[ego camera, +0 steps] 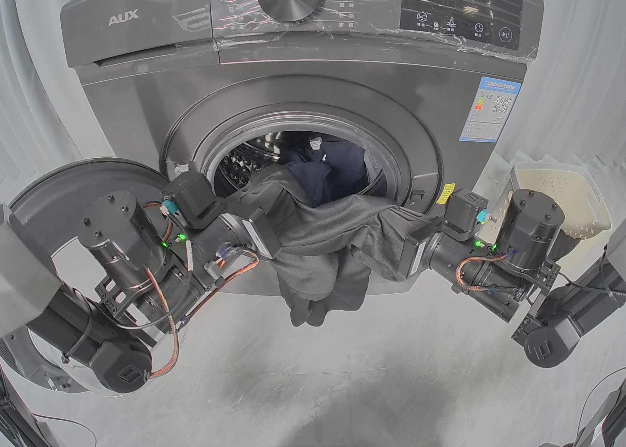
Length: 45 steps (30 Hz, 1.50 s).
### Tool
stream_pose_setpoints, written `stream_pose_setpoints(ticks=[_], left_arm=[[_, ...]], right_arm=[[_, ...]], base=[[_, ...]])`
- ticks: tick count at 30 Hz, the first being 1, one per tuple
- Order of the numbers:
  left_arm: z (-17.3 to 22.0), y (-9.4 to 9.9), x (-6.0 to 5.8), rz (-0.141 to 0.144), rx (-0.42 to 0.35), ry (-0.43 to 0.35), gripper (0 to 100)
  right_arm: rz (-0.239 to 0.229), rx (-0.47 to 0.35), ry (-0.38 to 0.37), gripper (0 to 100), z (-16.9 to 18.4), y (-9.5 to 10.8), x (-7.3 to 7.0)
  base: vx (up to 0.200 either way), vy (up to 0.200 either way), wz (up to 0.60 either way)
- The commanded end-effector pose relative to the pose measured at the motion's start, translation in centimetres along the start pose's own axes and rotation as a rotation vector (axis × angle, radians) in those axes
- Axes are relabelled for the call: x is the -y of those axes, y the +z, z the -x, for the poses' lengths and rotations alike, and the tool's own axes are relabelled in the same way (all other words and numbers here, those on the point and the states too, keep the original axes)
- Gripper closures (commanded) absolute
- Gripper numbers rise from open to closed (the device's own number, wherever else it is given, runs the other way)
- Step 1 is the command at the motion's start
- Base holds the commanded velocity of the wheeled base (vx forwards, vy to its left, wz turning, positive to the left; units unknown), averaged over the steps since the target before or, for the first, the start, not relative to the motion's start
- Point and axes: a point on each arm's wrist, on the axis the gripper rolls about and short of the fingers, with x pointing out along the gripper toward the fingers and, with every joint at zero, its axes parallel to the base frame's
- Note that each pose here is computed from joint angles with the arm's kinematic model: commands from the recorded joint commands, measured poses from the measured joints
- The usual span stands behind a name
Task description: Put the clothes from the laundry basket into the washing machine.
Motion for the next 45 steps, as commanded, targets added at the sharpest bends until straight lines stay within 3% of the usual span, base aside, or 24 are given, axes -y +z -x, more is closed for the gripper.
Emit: stream_pose_setpoints(ticks=[1, 6, 12, 16, 21, 22, 33, 39, 45], left_arm=[[0.0, 0.1, 0.1, 0.000, 0.004, -0.003, 100], [-0.1, 0.1, 0.6, 0.004, 0.007, -0.014, 100], [-0.2, 0.0, 1.0, 0.009, 0.005, -0.032, 100], [-0.4, -0.1, 1.3, 0.011, 0.007, -0.033, 100], [-0.9, 0.2, 1.3, 0.010, 0.024, -0.034, 100], [-0.9, 0.3, 1.4, 0.010, 0.028, -0.035, 100], [-2.5, -0.3, 1.0, 0.006, 0.048, -0.002, 100], [-2.9, -0.4, 0.9, 0.005, 0.053, 0.002, 100], [-3.0, -0.7, 0.9, 0.004, 0.049, 0.012, 100]], right_arm=[[0.000, -0.001, 0.000, 100, 0.1, 0.0, 0.0], [0.003, -0.064, -0.003, 100, 0.5, -1.6, 0.1], [0.008, -0.174, -0.017, 100, -1.1, -5.5, 0.7], [0.009, -0.173, -0.026, 100, -2.5, -6.8, 1.1], [0.011, -0.188, -0.014, 100, -2.9, -7.4, 0.7], [0.011, -0.191, -0.011, 0, -2.9, -7.5, 0.6], [0.013, -0.225, 0.035, 0, -1.8, -8.1, -1.0], [0.016, -0.221, 0.060, 0, -0.3, -7.1, -1.8], [0.022, -0.205, 0.127, 0, 0.2, -6.5, -3.9]], base=[[0.000, 0.000, 0.00], [0.000, 0.000, 0.00], [0.000, 0.000, 0.00], [0.000, 0.000, 0.00], [0.000, 0.000, 0.00], [0.000, 0.000, 0.00], [0.000, 0.000, 0.00], [0.000, 0.000, 0.00], [0.000, 0.000, 0.00]])
